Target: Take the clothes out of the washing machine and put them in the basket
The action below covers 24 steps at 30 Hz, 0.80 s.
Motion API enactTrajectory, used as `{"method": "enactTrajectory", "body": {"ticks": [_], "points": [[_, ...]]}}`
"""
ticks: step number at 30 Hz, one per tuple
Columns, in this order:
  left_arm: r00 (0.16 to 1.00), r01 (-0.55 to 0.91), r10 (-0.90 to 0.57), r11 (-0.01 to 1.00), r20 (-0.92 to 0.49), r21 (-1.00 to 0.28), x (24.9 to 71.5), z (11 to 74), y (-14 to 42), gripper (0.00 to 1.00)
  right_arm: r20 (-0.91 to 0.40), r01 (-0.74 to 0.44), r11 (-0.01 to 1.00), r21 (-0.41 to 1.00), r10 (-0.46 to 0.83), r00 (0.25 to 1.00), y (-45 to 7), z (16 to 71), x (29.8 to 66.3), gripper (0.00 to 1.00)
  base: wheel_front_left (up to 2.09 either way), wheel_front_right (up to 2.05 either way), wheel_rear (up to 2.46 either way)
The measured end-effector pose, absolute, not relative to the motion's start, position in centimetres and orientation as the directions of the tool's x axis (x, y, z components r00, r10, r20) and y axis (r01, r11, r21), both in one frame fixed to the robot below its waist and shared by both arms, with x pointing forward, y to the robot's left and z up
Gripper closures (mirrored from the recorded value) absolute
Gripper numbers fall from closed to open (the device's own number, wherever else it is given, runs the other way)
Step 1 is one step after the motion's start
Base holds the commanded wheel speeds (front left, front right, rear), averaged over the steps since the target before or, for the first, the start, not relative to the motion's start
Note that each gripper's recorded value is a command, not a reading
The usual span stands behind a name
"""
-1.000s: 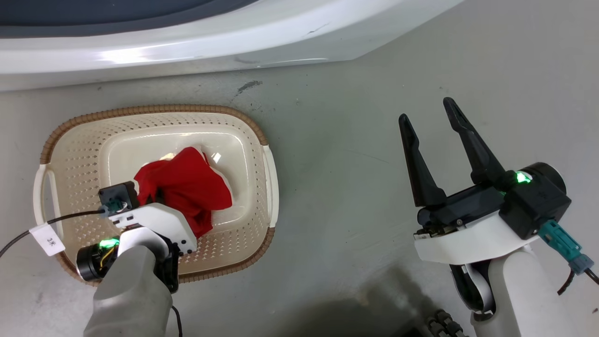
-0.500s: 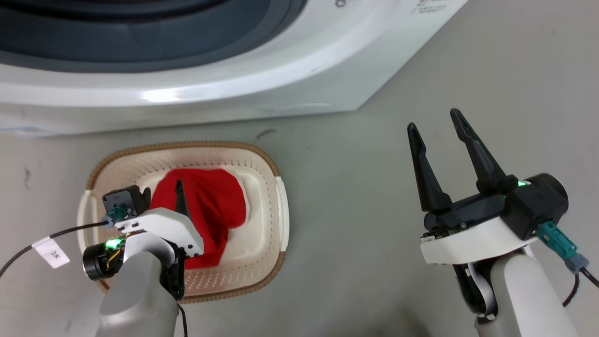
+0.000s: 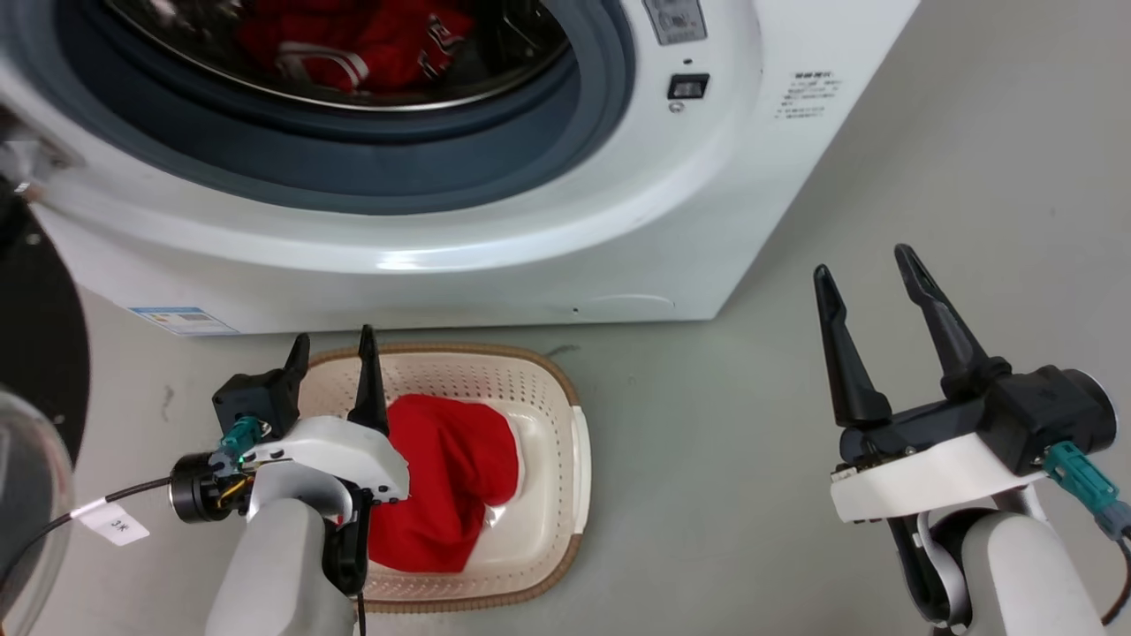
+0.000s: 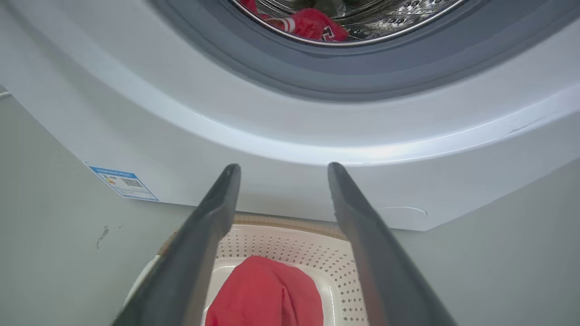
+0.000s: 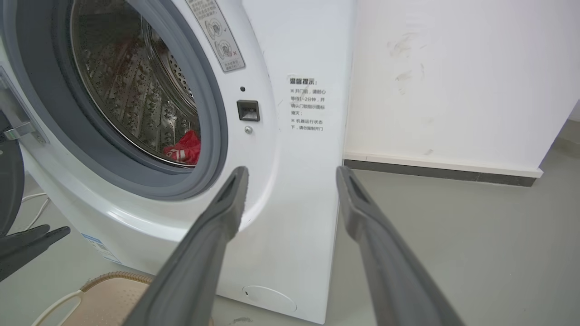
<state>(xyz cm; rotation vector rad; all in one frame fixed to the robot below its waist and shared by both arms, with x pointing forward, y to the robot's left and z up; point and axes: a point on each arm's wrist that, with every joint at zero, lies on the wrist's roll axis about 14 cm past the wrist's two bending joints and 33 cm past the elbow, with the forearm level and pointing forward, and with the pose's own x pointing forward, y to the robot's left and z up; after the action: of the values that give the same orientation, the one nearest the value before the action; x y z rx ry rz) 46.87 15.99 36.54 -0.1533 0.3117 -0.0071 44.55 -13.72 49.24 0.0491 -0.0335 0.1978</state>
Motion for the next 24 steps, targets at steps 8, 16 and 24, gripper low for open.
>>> {"method": "enactTrajectory", "body": {"ticks": [8,16,24], "points": [[0.993,0.029,-0.044,0.991,-0.111,-0.133,46.9,43.6,16.1,0.00,0.086,-0.205,0.978,0.034,0.202,0.976,-13.4,51.8,43.5,0.00,0.00,0.00,0.00],[0.999,0.051,-0.049,0.990,0.013,-0.130,49.2,47.8,15.6,0.00,0.101,-0.218,0.975,0.034,0.213,0.972,-13.0,52.6,43.7,0.00,0.00,0.00,0.00],[0.995,0.091,-0.087,0.991,0.049,-0.093,53.8,49.4,14.6,0.00,0.101,-0.231,0.972,0.046,0.226,0.969,-12.6,52.2,44.2,0.00,0.00,0.00,0.00]]}}
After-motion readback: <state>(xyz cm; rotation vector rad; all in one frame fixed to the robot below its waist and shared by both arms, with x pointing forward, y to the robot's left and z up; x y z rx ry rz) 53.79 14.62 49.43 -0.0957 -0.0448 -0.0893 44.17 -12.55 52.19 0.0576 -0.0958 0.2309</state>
